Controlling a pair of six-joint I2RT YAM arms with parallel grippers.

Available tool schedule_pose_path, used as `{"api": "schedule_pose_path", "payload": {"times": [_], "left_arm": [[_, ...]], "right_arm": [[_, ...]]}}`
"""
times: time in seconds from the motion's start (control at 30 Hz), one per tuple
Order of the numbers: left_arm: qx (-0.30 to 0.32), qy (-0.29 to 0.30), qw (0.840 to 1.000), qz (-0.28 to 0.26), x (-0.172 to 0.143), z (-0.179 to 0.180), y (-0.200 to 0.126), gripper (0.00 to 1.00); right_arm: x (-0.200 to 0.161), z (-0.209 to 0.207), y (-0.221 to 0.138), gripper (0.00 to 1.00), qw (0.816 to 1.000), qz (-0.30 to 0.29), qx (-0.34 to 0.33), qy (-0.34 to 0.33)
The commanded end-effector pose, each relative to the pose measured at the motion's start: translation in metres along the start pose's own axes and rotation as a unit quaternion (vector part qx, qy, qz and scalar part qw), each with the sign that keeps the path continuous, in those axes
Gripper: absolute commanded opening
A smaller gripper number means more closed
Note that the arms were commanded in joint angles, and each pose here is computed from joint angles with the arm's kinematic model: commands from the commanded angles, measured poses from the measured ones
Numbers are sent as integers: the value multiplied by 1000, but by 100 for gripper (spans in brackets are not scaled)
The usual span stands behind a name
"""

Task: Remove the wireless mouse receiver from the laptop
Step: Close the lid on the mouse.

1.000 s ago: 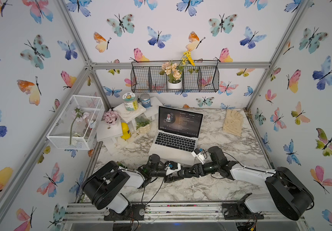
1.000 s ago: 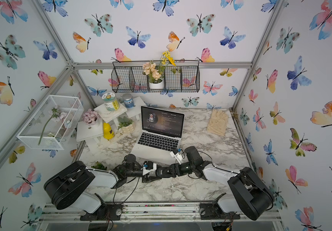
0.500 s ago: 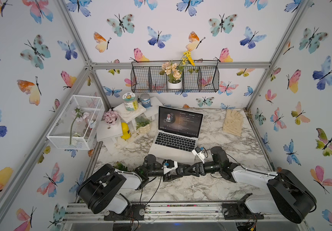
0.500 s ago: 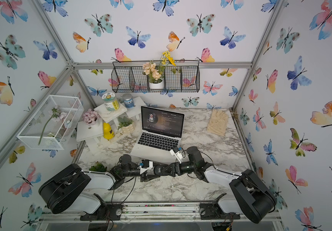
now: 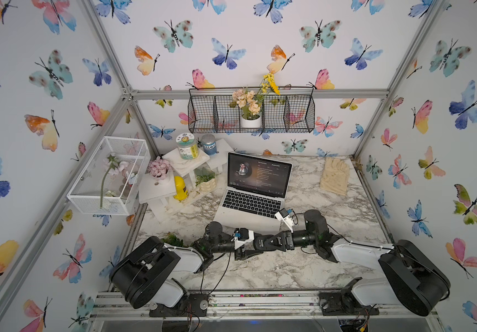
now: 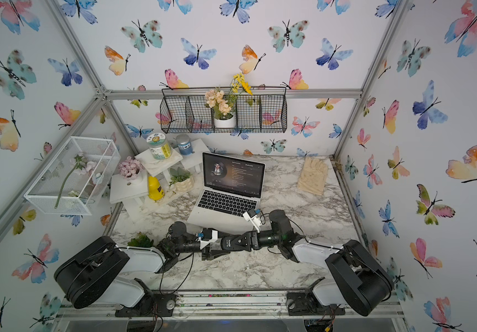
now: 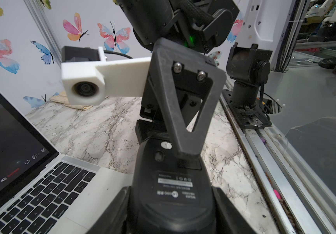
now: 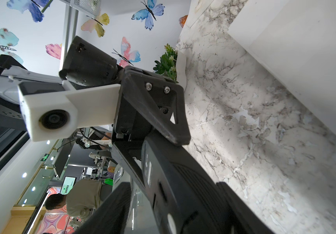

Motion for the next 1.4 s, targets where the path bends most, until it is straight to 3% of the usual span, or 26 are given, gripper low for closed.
{"api": "schedule_pose_path", "payload": {"times": [0.0, 0.17, 0.33, 0.37, 0.4, 0.43, 0.47, 0.7, 0.77, 0.83, 0.87, 0.9, 0.93, 1.37], "left_arm": [[-14, 4, 1000, -17, 7, -3, -2, 0], [-14, 2, 1000, -16, 7, -2, -2, 0], [-12, -4, 1000, -12, 6, 0, -1, 3], [-10, -6, 1000, -11, 6, 0, 0, 13], [-7, -7, 1000, -11, 6, 1, -1, 30], [-3, -6, 1000, -12, 7, 1, -1, 40], [-1, -6, 1000, -13, 8, 1, -2, 42], [-14, -6, 1000, -23, 17, 2, 0, 21], [-24, -20, 999, -22, 21, 6, 4, 12], [-44, -44, 998, -12, 26, 13, 12, 10], [-49, -53, 997, -6, 27, 15, 16, 14], [-49, -56, 997, -3, 29, 16, 19, 37], [-45, -51, 998, -2, 28, 15, 21, 49], [-50, -27, 998, 14, 17, 7, 24, 56]], "right_arm": [[3, 7, 0, 58, 1000, -6, 29, -8], [0, 3, 1, 30, 1000, -3, 26, -2], [-2, 1, -1, 27, 1000, -6, 16, -3], [-1, 1, -1, 26, 1000, -9, 12, -3], [0, 2, -1, 24, 1000, -10, 9, -7], [2, 2, -1, 22, 1000, -11, 4, -12], [3, 2, -2, 22, 1000, -11, -7, -16], [5, 0, -3, 18, 999, -8, -41, -22], [4, -3, -3, 18, 999, -9, -41, -17], [3, -1, -2, 17, 999, -10, -28, -13], [4, 1, -2, 16, 1000, -11, -20, -11], [3, 4, -2, 14, 1000, -13, -5, -10], [4, 6, -3, 14, 1000, -14, 5, -8], [-3, 7, -2, 12, 1000, 12, 22, 11]]}}
Point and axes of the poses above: each gripper's point midway between its finger pads, its own y axis out along the fingers, its own z axis along the line the jaws close on, x = y × z, the point moved 7 cm from there along -y, back along the fingers, and after that the axes turned 3 degrees about y, right-handed, at the moved point
